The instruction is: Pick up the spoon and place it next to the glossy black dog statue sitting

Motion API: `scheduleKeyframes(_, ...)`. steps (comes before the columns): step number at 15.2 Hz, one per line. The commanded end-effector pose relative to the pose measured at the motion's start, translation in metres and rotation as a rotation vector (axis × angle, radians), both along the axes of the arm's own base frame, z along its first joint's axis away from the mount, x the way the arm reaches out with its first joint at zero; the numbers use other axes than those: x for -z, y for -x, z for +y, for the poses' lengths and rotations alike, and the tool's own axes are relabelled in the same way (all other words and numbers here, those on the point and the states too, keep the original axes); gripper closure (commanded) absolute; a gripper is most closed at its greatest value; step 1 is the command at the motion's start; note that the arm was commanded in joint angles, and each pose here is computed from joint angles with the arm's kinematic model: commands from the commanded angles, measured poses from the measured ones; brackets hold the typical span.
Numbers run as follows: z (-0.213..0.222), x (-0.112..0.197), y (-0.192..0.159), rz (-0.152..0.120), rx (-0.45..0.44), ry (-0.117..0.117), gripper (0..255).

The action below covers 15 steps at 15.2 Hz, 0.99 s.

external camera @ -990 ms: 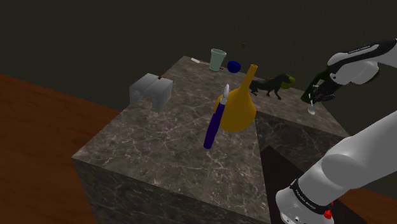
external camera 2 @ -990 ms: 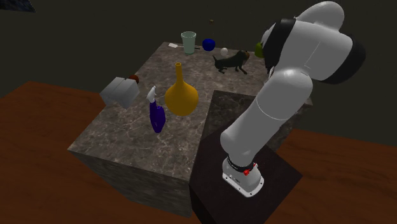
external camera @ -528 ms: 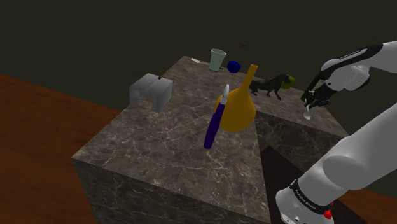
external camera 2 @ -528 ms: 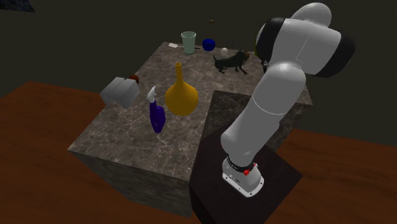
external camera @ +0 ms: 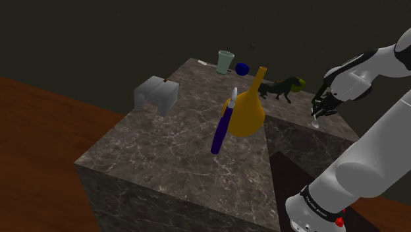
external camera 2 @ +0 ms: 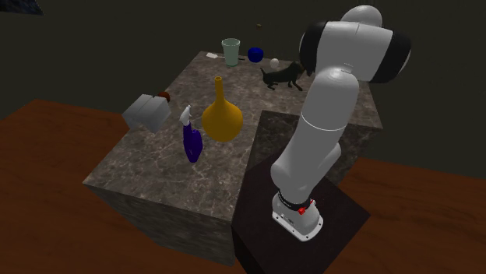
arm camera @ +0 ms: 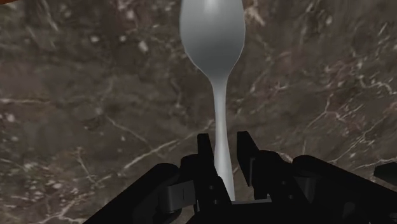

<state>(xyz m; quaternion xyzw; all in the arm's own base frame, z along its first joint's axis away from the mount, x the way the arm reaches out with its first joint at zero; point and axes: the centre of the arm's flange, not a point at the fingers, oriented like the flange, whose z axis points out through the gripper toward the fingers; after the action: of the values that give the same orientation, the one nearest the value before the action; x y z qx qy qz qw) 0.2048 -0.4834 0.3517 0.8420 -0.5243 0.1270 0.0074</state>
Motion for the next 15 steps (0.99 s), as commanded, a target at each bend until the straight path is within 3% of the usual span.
scheduleKeyframes(1, 0.0, 0.006, 0.0, -0.001, 0.001, 0.0, 255)
scheduleKeyframes(8, 0.0, 0.006, 0.0, -0.001, 0.001, 0.0, 255)
scheduleKeyframes(9, 0.0, 0.006, 0.0, -0.001, 0.001, 0.0, 0)
scheduleKeyframes(14, 0.0, 0.006, 0.0, -0.001, 0.001, 0.0, 0)
scheduleKeyframes(15, 0.002, -0.007, 0.003, -0.001, 0.001, 0.0, 0)
